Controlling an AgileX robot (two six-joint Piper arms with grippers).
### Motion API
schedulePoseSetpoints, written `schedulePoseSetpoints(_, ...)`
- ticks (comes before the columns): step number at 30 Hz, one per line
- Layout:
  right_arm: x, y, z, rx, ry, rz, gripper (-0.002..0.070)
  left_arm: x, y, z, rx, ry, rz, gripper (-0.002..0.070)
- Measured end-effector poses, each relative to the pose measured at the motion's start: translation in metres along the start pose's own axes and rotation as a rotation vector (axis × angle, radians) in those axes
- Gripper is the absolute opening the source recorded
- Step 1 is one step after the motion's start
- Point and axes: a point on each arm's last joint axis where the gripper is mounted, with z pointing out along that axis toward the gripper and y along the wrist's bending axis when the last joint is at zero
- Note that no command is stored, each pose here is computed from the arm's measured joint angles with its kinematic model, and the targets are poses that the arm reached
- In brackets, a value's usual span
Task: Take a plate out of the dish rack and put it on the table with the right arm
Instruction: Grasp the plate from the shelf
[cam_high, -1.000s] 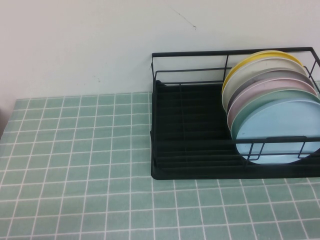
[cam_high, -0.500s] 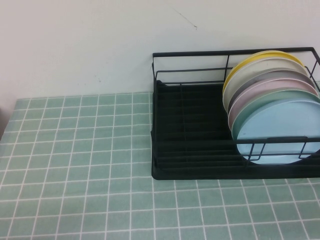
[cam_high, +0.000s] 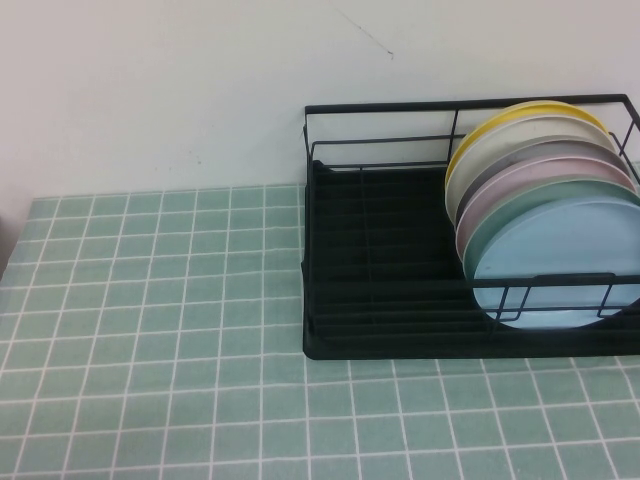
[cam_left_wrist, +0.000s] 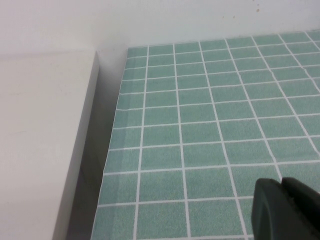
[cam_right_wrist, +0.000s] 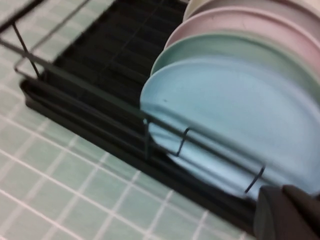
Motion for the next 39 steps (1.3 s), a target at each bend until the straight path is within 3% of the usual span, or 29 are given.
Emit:
schedulePoseSetpoints(6, -0.035, -0.025, 0.035, -0.105, 0.080, -0.215, 0.0025, 0.000, 0.000, 0.000, 0.000, 0.000, 0.000, -0.0003)
schedulePoseSetpoints(8, -0.041, -0.031, 0.046, -0.143, 0.102, -0.270, 0.0079, 0.000, 0.000, 0.000, 0.000, 0.000, 0.000, -0.0003)
schedulePoseSetpoints(13, -0.053, -0.044, 0.065, -0.184, 0.107, -0.440, 0.0304, 0.000, 0.000, 0.000, 0.000, 0.000, 0.000, -0.0003)
schedulePoseSetpoints(16, -0.057, -0.049, 0.075, -0.197, 0.106, -0.521, 0.0367, 0.000, 0.000, 0.000, 0.000, 0.000, 0.000, -0.0003)
schedulePoseSetpoints(29, -0.045, -0.057, 0.114, -0.275, 0.141, -0.633, 0.0391, 0.000, 0.000, 0.000, 0.000, 0.000, 0.000, -0.0003)
schedulePoseSetpoints(39, -0.045, -0.060, 0.125, -0.244, 0.131, -0.674, 0.0361, 0.000, 0.000, 0.000, 0.000, 0.000, 0.000, -0.0003)
